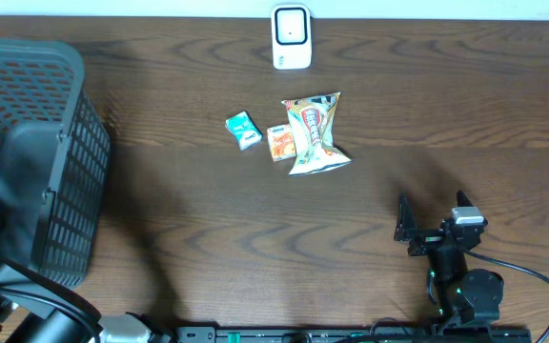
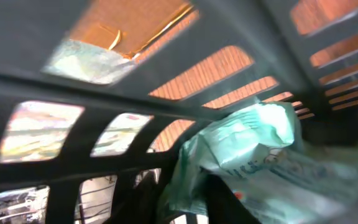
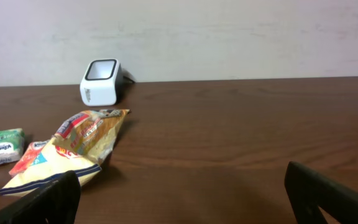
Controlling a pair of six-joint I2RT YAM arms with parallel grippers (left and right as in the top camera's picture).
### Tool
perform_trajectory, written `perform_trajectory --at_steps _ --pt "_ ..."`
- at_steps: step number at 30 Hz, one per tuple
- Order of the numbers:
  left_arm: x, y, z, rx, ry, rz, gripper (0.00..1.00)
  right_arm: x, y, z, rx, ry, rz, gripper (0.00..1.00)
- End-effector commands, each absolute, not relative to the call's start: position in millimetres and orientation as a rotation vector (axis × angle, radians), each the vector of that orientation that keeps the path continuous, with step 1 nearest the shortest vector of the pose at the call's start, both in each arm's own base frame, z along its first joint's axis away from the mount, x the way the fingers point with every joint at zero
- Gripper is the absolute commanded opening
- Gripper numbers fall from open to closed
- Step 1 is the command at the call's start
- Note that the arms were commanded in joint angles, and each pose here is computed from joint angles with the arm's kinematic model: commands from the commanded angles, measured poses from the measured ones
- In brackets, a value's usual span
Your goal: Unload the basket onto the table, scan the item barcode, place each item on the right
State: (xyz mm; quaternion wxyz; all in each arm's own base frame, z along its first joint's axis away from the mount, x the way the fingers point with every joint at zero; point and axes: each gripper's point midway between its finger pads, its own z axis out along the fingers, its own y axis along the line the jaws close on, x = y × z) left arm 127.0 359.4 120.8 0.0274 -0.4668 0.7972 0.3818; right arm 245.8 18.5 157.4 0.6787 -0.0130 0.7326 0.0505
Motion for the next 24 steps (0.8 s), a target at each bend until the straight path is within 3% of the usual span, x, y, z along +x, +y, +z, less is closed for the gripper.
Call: perform_trajectory --at_steps 1,5,8,14,24 --pt "145.2 346.8 93.8 -1.42 2.527 0.984 0.19 245.9 17.3 156.0 -0.014 1.65 0.12 0.99" --pt "154.5 344.1 94.3 -1.384 2.533 0.982 0.24 245.9 17.3 156.0 -0.014 1.65 0.12 0.99" --pt "162.0 342.9 95.1 -1.346 2.538 0.983 0.39 245.9 17.3 156.0 -0.014 1.65 0.12 0.99" --pt "175.2 339.8 94.4 -1.295 2.542 0.952 0.57 245.9 17.3 156.0 -0.014 1.65 0.12 0.99" --pt "191.5 329.1 85.0 -1.229 2.58 0.784 0.57 245.9 17.3 156.0 -0.014 1.65 0.12 0.99"
